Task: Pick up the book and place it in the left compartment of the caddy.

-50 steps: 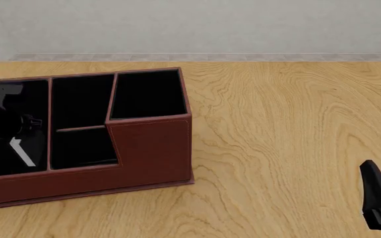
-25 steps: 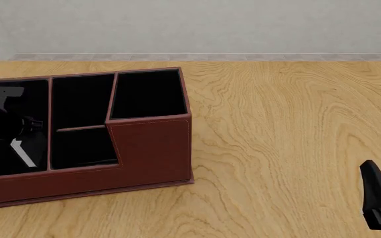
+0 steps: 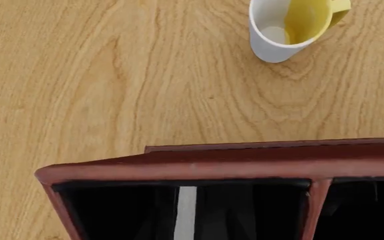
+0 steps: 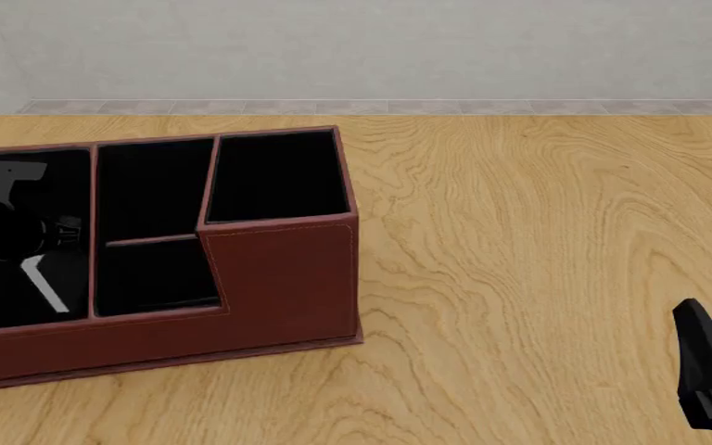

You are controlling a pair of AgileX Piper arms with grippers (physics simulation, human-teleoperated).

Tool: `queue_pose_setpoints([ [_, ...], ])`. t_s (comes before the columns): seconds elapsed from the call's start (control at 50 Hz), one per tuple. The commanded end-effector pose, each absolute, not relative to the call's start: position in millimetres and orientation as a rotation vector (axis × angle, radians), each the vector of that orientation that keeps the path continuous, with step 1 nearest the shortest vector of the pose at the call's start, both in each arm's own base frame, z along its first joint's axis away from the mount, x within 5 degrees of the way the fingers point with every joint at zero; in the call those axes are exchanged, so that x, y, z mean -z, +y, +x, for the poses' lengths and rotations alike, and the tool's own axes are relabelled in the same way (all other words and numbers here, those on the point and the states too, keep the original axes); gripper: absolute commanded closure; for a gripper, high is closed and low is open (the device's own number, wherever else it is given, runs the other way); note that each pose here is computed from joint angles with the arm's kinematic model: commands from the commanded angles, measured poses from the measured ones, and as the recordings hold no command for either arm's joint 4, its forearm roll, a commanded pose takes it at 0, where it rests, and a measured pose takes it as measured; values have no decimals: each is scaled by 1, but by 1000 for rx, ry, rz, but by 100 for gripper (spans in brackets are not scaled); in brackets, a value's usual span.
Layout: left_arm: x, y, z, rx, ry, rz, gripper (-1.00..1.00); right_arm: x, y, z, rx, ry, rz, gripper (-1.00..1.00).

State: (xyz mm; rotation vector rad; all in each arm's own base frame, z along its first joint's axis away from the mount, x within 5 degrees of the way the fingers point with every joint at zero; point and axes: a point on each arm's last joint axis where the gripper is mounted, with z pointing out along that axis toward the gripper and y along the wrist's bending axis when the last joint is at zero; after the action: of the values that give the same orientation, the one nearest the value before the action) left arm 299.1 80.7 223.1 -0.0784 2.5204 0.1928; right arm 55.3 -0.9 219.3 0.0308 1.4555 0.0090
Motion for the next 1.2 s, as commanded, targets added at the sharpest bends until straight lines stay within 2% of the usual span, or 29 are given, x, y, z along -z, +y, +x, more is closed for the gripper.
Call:
queue_pose_setpoints([
  [0.02,-211,73,302,-171,2558,-37,-100,-219,-1,55,-10,1455,33,-100],
  [1.2,-226,78,295,-205,2533,-7,-100,-221,-1,55,-20,1453,31,-100],
])
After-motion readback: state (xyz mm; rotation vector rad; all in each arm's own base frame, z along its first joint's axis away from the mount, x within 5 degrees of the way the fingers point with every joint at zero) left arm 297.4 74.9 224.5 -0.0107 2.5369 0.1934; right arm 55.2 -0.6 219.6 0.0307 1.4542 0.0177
